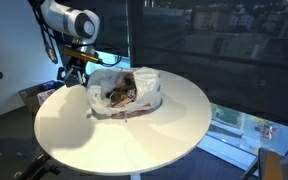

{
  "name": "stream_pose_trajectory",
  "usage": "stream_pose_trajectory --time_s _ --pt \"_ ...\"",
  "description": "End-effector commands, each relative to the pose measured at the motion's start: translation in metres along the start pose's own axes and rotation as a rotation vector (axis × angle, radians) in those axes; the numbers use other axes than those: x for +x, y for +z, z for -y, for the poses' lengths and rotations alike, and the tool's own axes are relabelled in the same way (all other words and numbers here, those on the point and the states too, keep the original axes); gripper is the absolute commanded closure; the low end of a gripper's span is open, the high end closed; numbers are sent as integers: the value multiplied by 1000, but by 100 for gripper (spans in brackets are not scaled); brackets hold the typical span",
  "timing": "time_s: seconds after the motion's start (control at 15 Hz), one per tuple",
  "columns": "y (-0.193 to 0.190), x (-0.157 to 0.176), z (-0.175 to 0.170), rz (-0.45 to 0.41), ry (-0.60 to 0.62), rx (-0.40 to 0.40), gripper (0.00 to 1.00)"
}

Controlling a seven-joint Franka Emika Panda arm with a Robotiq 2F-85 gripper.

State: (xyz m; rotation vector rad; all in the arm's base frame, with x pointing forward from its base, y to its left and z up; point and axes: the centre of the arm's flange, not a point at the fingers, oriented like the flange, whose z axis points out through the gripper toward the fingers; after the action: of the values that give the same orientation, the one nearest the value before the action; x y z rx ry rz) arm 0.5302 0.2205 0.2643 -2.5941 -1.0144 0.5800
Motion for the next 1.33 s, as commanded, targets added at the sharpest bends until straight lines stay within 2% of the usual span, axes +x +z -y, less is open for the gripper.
stream_pose_trajectory --time_s 0.0,0.13,0.4,0.53,0.6,0.67,0.87,1.2,1.27 --pt "4 50 -35 72 -83 -41 93" --pt "17 66 -38 53 -147 -46 95" --pt "19 81 -25 2 -233 29 97" --pt "17 87 -18 -33 -243 -6 94" --pt "16 91 -17 -38 -239 -13 66" --pt "14 93 -17 -42 -242 -13 65" --pt "9 98 -18 -81 -240 -36 45" --pt "-7 97 -21 -182 -223 -69 5" --pt "-12 97 -21 -201 -225 -75 1"
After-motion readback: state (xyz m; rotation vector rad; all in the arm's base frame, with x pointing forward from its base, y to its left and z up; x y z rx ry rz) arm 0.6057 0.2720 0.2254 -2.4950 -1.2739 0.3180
